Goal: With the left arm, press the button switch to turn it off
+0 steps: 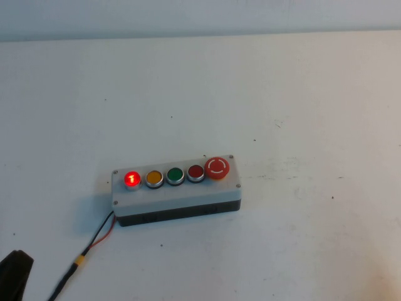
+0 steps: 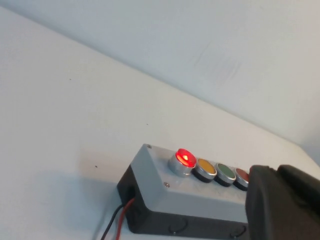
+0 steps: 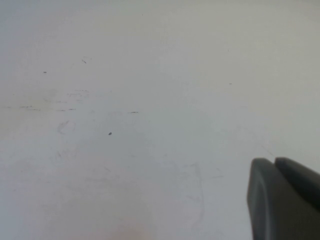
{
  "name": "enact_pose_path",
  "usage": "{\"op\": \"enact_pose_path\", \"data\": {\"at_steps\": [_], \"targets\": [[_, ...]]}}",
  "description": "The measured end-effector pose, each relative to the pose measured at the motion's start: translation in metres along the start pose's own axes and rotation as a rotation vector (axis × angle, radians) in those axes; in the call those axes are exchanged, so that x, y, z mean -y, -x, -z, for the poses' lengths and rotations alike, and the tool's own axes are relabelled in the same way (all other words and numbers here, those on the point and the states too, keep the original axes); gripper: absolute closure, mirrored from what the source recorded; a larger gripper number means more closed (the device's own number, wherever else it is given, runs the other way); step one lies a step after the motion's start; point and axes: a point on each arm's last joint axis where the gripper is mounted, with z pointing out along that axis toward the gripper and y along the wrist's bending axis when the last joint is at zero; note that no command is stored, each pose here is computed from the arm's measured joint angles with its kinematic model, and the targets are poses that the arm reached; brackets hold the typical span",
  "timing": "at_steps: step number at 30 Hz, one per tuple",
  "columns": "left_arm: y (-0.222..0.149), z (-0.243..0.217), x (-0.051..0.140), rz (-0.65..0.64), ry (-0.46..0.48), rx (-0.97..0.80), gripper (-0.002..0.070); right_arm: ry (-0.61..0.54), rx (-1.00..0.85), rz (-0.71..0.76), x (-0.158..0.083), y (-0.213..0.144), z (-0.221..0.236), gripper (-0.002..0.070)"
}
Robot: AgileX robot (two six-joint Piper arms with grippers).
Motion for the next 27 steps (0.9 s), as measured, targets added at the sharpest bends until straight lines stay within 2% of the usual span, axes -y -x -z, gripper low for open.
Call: {"op": "enact_pose_path", "data": {"at_steps": [4, 10, 13, 18, 22, 27], "targets": [[0.000, -0.001, 0.000, 0.055, 0.001, -0.008, 0.0677, 0.000, 0.000, 0.000, 0.000, 0.000, 0.000, 0.0692], [0.023, -0.014, 0.021, 0.058, 0.044, -0.300, 0.0677, 0.000, 0.000, 0.000, 0.000, 0.000, 0.000, 0.0692], [0.049, -0.032, 0.035, -0.009, 0.083, -0.459, 0.0677, 0.000, 0.000, 0.000, 0.000, 0.000, 0.000, 0.0692], [0.085, -0.077, 0.048, -0.200, 0.141, -0.756, 0.0677, 0.000, 0.000, 0.000, 0.000, 0.000, 0.000, 0.0692], [0.102, -0.126, 0.055, -0.312, 0.124, -0.932, 0.0677, 0.000, 0.000, 0.000, 0.000, 0.000, 0.000, 0.0692], [0.105, -0.189, 0.060, -0.382, 0.094, -1.060, 0.0677, 0.000, 0.000, 0.000, 0.000, 0.000, 0.000, 0.0692]]}}
